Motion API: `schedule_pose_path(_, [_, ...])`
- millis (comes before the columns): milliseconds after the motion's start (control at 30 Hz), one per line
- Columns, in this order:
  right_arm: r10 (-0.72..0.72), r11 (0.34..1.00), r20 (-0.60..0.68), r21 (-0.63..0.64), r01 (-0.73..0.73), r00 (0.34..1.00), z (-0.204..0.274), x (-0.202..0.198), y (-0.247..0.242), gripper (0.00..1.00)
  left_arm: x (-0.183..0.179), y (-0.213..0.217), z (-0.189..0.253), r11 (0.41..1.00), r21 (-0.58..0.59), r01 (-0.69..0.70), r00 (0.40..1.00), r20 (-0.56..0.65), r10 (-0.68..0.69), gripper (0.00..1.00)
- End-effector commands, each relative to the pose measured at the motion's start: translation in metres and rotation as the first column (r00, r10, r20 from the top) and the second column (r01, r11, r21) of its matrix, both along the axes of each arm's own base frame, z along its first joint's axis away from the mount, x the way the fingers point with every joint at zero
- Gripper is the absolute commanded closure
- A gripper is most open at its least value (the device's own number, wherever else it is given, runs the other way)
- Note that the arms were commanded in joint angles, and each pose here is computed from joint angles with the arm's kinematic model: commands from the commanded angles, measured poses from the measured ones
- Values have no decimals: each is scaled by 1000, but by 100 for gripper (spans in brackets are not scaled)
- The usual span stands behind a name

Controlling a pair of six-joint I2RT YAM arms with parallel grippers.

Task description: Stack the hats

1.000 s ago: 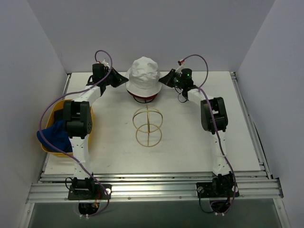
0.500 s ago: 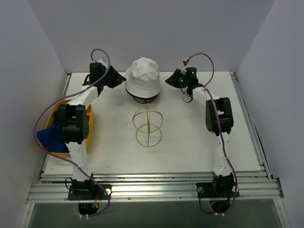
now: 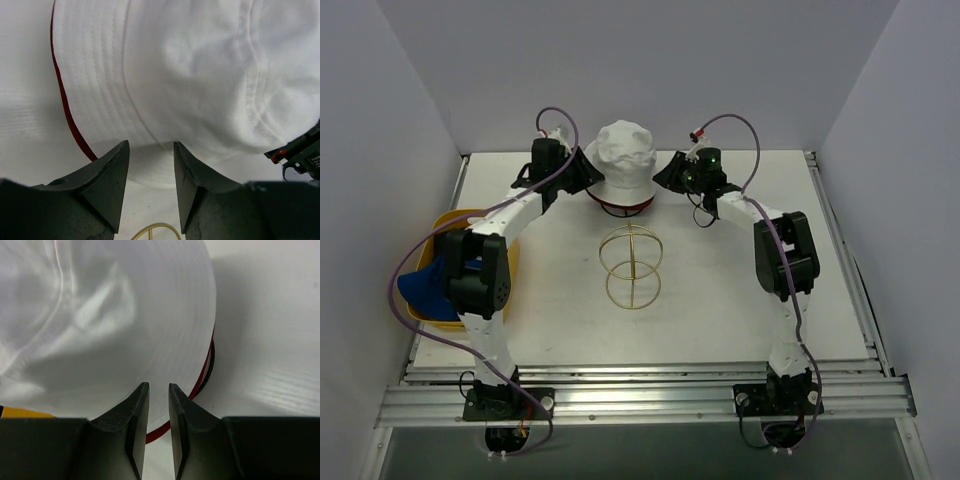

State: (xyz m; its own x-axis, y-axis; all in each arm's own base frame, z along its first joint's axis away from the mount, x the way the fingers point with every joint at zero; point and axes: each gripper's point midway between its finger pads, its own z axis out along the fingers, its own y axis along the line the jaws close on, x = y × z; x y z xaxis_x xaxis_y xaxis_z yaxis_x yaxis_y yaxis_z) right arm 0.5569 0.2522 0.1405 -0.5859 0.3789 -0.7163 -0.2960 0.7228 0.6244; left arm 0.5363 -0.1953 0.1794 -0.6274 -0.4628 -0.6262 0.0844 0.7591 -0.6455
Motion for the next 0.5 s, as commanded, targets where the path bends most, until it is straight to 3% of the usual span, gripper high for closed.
schedule_pose_path(0, [28,999,80,16,-29,996,25,-8,19,81,1,5,-6,997,60,-42,999,22,41,51])
schedule_pose_path(233, [20,1000,38,-18,-19,999,-2,-1,21,82,2,22,-34,986,118,-120,991,-52,127,51])
schedule_pose_path(467, [-17,999,63,-44,19,998,20,-13,10,82,-1,33,-12,978,131,-161,986,-18,165,52])
